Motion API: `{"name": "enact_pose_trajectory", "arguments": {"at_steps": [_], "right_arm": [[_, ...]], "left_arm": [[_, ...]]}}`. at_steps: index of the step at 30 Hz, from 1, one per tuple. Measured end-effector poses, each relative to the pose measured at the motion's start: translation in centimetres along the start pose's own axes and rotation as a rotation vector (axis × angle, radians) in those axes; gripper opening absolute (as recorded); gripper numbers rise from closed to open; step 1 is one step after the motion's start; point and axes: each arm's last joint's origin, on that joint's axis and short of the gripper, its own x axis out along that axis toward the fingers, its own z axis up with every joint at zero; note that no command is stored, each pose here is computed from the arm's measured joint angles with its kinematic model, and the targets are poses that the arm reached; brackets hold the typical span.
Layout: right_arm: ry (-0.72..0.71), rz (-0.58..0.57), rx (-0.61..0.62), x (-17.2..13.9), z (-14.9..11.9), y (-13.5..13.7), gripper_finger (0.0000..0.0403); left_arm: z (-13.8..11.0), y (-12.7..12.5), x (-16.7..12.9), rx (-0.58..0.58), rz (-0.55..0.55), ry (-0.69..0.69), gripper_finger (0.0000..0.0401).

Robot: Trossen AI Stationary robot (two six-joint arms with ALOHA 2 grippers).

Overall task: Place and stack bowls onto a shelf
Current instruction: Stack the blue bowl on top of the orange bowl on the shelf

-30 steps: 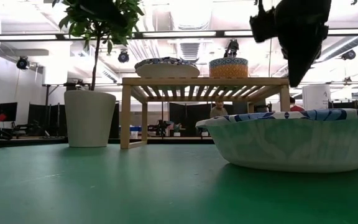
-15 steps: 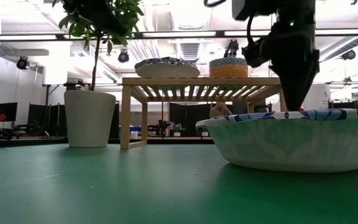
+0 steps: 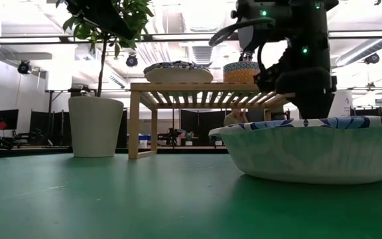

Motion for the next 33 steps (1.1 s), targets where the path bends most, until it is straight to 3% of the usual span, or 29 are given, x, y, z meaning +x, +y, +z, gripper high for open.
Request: {"name": "enact_pose_trajectory", "arguments": {"at_steps": [4,9,17,22,28,30,33], "right_arm": [[0.008,-0.006,-0.007,0.3,0.0,0.1,0.0104],[0.004,0.014,-0.013,-0.3,-0.1,-0.1,0.0024],[-0.056,0.089,-0.069,-4.1,-0.4,-0.6,0.0013],[-0.114,0.259,-0.250,-8.1,-0.4,0.5,0.0013],[-0.323,0.388,-0.565,-14.3,-0.9,2.3,0.0013],[-0.426,0.376,-0.635,-16.3,-1.0,2.5,0.0013],[-0.592,0.209,-0.672,-19.0,-1.4,2.2,0.0013]], "left_arm": [[0.0,0.0,0.0,-0.002,0.000,0.000,0.0016],[0.0,0.0,0.0,-0.003,0.000,0.000,0.0016],[0.0,0.0,0.0,-0.004,0.000,-0.001,0.0016],[0.0,0.0,0.0,-0.004,0.000,-0.001,0.0016],[0.0,0.0,0.0,-0.004,0.000,-0.001,0.0016],[0.0,0.0,0.0,-0.004,0.000,-0.001,0.0016],[0.0,0.0,0.0,-0.004,0.000,-0.001,0.0016]]}}
